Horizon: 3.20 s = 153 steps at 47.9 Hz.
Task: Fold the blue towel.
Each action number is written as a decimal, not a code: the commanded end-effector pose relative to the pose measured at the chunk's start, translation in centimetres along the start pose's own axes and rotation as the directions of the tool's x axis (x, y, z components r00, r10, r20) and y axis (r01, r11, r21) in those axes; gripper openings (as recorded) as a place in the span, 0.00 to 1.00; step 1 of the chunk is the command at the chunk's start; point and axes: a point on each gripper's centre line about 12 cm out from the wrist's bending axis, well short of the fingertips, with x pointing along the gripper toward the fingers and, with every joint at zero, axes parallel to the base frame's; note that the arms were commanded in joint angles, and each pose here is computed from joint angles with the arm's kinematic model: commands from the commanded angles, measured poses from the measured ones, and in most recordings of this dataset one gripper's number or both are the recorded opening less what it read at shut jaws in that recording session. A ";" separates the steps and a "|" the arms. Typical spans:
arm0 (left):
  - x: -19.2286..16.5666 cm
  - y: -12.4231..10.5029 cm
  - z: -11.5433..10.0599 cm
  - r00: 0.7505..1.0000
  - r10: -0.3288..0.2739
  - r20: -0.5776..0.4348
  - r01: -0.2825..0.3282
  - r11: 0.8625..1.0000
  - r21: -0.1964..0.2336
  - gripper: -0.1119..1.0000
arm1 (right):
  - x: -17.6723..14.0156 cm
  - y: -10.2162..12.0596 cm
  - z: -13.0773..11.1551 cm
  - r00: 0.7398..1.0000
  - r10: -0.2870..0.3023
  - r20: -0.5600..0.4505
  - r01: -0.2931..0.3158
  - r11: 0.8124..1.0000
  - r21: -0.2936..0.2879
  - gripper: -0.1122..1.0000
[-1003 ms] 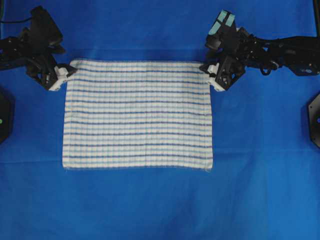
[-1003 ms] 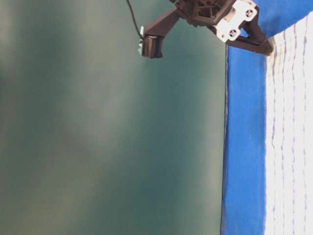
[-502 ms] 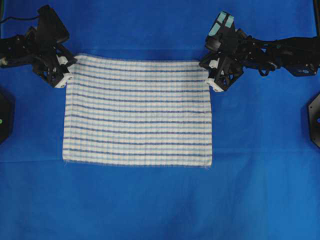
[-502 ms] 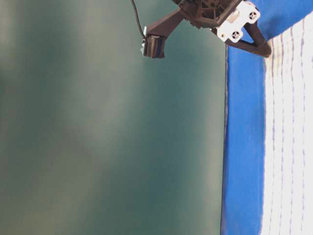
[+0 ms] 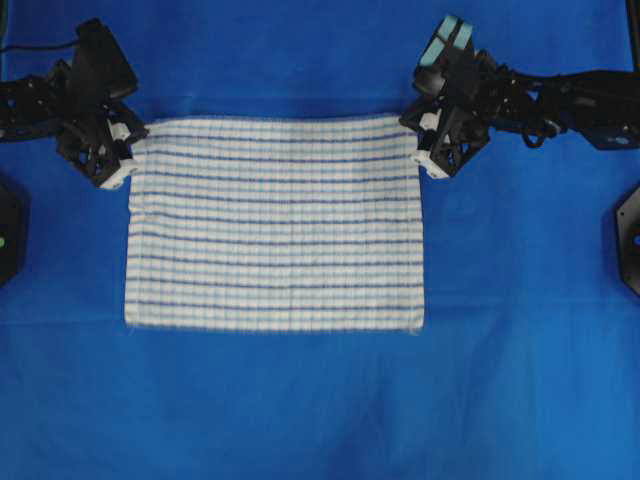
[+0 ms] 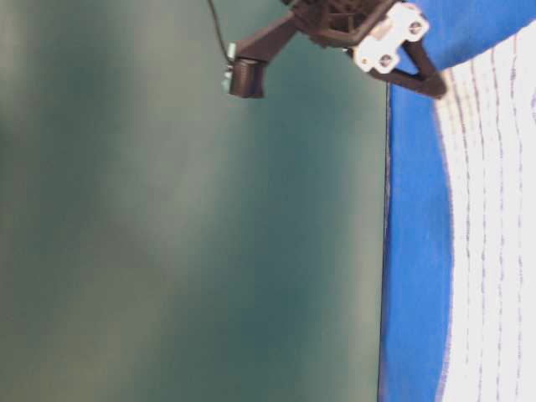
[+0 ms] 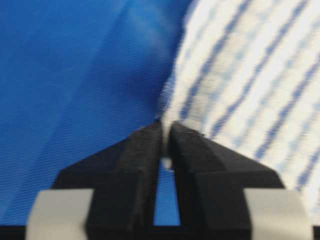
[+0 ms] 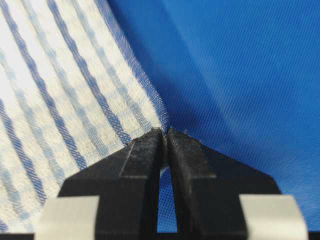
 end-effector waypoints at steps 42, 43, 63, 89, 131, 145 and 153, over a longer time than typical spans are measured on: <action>-8.0 -9.4 -2.0 0.930 -0.342 0.134 0.314 0.929 0.197 0.13 | -8.0 9.7 -0.1 0.964 0.253 0.079 -0.241 0.962 -0.131 0.16; -7.9 -9.6 -2.1 0.929 -0.348 0.127 0.320 0.927 0.198 0.13 | -8.1 10.0 -0.3 0.963 0.260 0.075 -0.249 0.959 -0.132 0.16; -8.2 -13.8 -4.9 0.875 -0.483 0.034 0.467 0.861 0.202 0.13 | -8.8 14.0 -2.9 0.934 0.357 0.005 -0.353 0.925 -0.138 0.16; -5.9 -15.0 -6.3 0.887 -0.460 -0.046 0.459 0.866 0.199 0.13 | -6.4 15.1 -5.0 0.933 0.357 -0.054 -0.361 0.928 -0.096 0.16; -6.3 -10.7 -2.7 0.920 -0.371 0.123 0.350 0.923 0.161 0.60 | -5.1 10.2 -2.6 0.971 0.240 -0.024 -0.241 0.970 -0.035 0.63; -4.8 -10.5 -3.3 0.941 -0.334 0.062 0.321 0.934 0.154 0.60 | -4.4 9.9 -3.0 0.973 0.225 -0.046 -0.226 0.973 -0.033 0.63; -2.8 -10.1 -4.4 0.957 -0.290 -0.009 0.289 0.948 0.135 0.60 | -3.1 9.7 -4.1 0.974 0.206 -0.098 -0.210 0.977 -0.036 0.63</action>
